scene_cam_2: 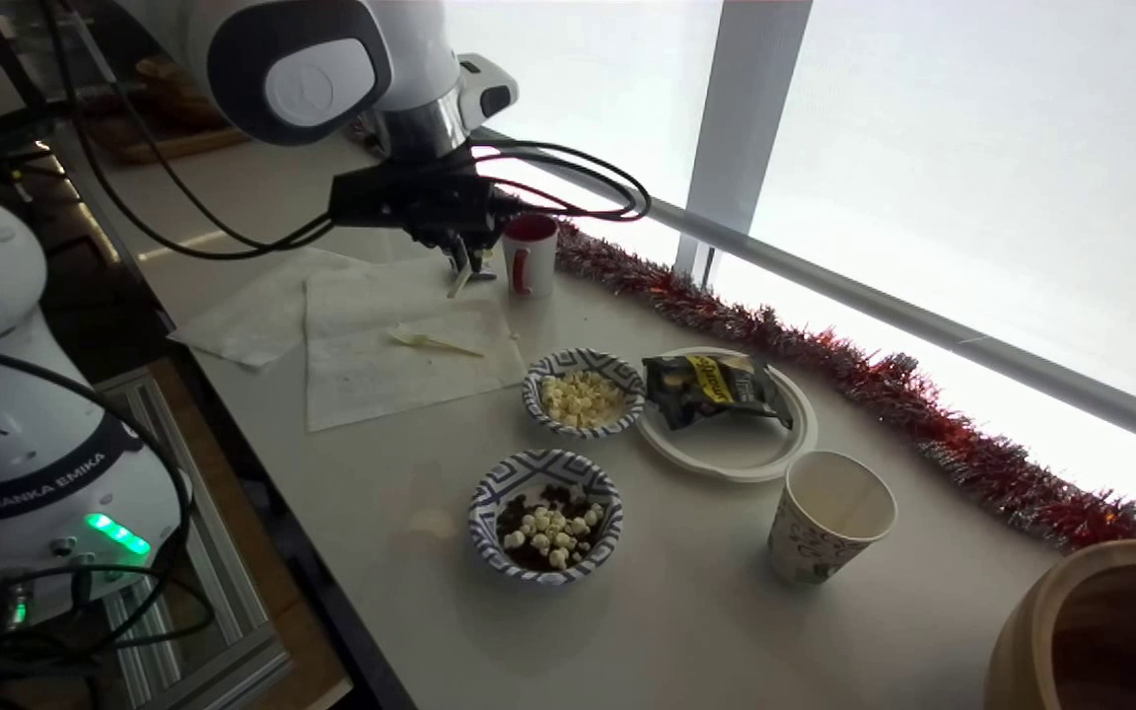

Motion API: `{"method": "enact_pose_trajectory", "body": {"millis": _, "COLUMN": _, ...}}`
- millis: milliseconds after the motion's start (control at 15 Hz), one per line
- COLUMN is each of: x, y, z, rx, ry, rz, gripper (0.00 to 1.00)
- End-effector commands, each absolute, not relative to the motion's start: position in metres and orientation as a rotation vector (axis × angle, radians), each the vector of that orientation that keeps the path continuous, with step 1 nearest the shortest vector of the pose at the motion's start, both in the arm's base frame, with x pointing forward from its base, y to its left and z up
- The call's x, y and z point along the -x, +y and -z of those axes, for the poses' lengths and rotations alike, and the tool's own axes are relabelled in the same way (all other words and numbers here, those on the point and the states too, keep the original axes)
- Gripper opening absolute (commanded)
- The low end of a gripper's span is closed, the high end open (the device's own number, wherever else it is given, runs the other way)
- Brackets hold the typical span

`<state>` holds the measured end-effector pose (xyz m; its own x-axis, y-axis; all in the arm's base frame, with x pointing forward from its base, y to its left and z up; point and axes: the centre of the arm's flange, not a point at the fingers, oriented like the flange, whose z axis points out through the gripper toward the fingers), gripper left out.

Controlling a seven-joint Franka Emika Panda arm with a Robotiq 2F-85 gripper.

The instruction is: Move the contents from one bowl to the next

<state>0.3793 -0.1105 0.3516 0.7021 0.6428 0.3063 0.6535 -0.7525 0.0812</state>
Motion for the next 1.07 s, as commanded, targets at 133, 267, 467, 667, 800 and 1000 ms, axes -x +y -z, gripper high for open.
{"method": "enact_pose_trajectory", "body": {"millis": 133, "x": -0.379, "y": -0.091, "z": -0.326, "rx": 2.699, "ry": -1.269, "rz": 0.506, "gripper": 0.03}}
{"method": "enact_pose_trajectory", "body": {"millis": 267, "x": -0.381, "y": -0.083, "z": -0.314, "rx": 2.648, "ry": -1.328, "rz": 0.481, "gripper": 0.03}}
{"method": "enact_pose_trajectory", "body": {"millis": 467, "x": -0.387, "y": -0.068, "z": -0.295, "rx": 2.602, "ry": -1.383, "rz": 0.505, "gripper": 0.03}}
{"method": "enact_pose_trajectory", "body": {"millis": 667, "x": -0.395, "y": -0.051, "z": -0.277, "rx": 2.583, "ry": -1.437, "rz": 0.524, "gripper": 0.03}}
{"method": "enact_pose_trajectory", "body": {"millis": 800, "x": -0.398, "y": -0.042, "z": -0.266, "rx": 2.573, "ry": -1.462, "rz": 0.523, "gripper": 0.03}}
{"method": "enact_pose_trajectory", "body": {"millis": 1000, "x": -0.404, "y": -0.034, "z": -0.249, "rx": 2.568, "ry": -1.473, "rz": 0.557, "gripper": 0.03}}
